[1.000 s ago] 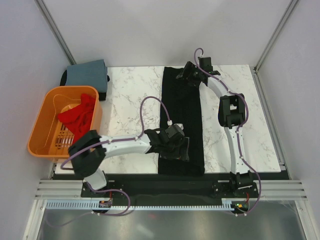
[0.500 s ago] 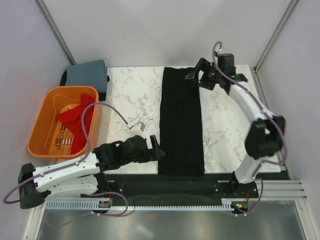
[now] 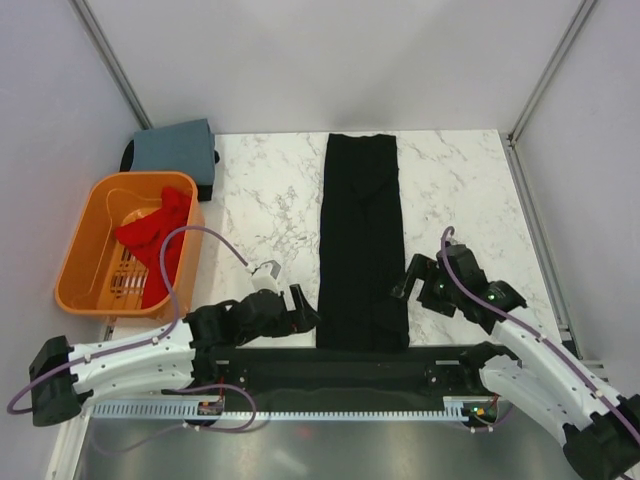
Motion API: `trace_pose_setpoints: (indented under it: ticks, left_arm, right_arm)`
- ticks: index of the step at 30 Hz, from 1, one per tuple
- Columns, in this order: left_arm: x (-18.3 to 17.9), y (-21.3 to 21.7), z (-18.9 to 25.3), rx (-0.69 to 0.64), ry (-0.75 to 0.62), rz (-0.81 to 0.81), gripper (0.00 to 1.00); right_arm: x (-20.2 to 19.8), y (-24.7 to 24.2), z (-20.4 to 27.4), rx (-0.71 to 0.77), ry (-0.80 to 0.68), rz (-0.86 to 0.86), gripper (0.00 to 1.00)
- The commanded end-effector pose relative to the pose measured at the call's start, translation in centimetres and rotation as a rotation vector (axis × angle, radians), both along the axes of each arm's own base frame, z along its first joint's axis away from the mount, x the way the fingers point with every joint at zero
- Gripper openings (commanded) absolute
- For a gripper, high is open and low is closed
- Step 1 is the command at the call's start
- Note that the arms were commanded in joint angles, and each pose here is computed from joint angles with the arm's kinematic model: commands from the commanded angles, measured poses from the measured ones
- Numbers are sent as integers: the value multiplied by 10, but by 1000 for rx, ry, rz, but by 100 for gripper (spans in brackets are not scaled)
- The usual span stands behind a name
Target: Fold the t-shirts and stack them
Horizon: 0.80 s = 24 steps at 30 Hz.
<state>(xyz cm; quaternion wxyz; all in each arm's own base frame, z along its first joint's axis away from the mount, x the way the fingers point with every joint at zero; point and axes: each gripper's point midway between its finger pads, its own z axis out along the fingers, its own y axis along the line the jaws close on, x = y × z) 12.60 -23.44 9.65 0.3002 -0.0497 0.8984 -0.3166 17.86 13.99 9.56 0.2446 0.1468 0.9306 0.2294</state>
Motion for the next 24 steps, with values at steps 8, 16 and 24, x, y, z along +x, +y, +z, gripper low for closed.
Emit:
trace_pose_setpoints:
  ticks: [8, 16, 24]
  left_arm:
    - [-16, -16, -52, 54, 170, 21, 92]
    - [-16, -20, -72, 126, 193, 25, 90]
    - [-14, -30, -83, 136, 197, 8, 68]
  right_arm:
    - [-40, -19, -31, -65, 83, -113, 97]
    - [-60, -1, -70, -17, 147, -49, 79]
    - [-66, 9, -90, -10, 170, -14, 52]
